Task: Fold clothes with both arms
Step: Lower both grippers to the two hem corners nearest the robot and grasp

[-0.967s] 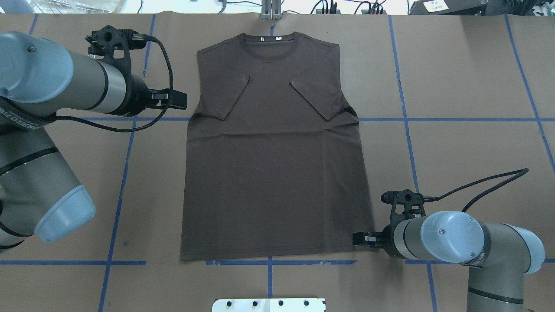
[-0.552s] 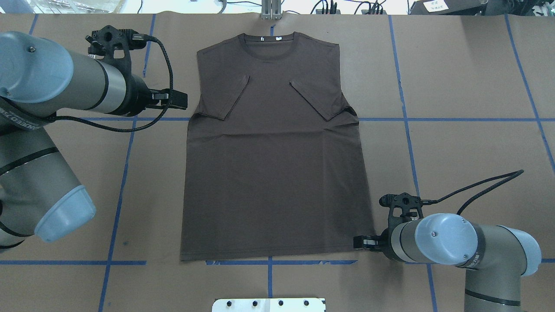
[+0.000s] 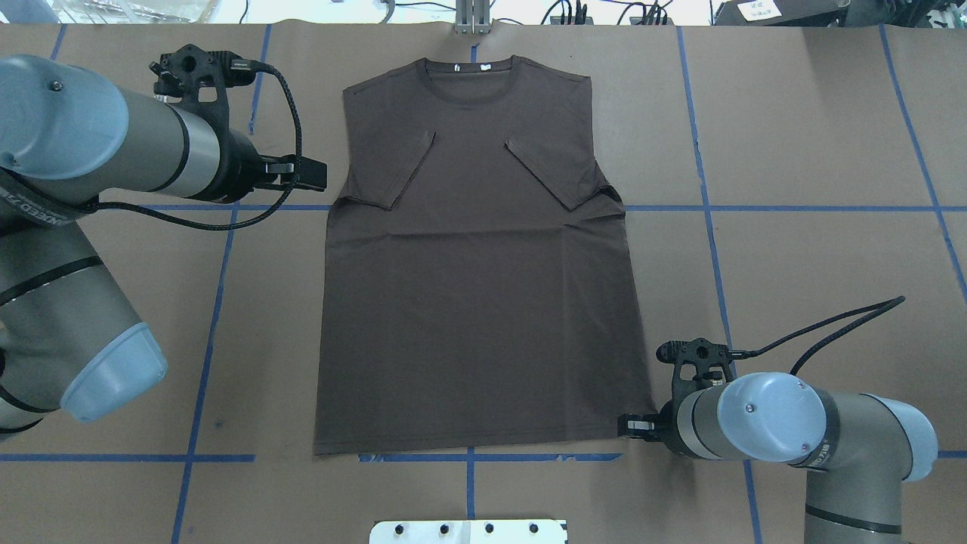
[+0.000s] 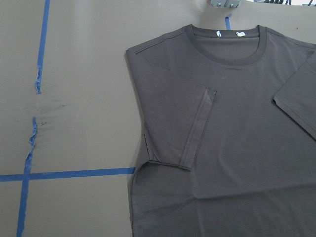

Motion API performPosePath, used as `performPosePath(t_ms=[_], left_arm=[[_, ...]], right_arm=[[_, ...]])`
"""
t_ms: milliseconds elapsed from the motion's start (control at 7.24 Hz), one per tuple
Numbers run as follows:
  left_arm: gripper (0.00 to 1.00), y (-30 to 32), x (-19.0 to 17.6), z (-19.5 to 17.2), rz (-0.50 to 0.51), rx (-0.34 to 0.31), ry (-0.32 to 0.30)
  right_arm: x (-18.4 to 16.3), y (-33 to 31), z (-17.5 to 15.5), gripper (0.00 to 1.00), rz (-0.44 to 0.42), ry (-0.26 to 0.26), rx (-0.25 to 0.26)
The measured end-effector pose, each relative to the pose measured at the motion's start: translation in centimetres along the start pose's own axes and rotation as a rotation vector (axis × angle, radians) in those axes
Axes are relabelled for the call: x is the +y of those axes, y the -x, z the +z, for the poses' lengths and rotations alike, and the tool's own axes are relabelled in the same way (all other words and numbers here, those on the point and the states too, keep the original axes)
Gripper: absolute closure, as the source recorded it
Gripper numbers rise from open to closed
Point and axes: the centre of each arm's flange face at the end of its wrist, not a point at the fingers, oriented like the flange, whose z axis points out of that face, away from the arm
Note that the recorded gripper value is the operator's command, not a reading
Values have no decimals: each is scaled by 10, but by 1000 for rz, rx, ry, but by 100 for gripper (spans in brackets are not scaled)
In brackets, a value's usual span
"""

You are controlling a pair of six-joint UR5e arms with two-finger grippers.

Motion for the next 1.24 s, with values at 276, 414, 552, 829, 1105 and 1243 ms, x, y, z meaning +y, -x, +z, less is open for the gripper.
performPosePath(t_ms=[276, 414, 552, 829, 1105, 1243], left_arm=[[0, 0, 0, 0, 0, 0, 0], [0, 0, 0, 0, 0, 0, 0], [0, 0, 0, 0, 0, 0, 0], [0, 0, 0, 0, 0, 0, 0], [0, 2, 1, 0, -9, -3, 5], [0, 4, 7, 2, -53, 2, 31]], right_arm=[[-2, -1, -2, 95, 2, 11, -2], [-4, -2, -3, 96, 4, 12, -4], [-6, -2, -5, 99, 7, 13, -5], [-9, -2, -7, 100, 11, 11, -9], [-10, 2, -19, 100, 14, 3, -32], [-11, 6, -30, 100, 15, -4, -54]])
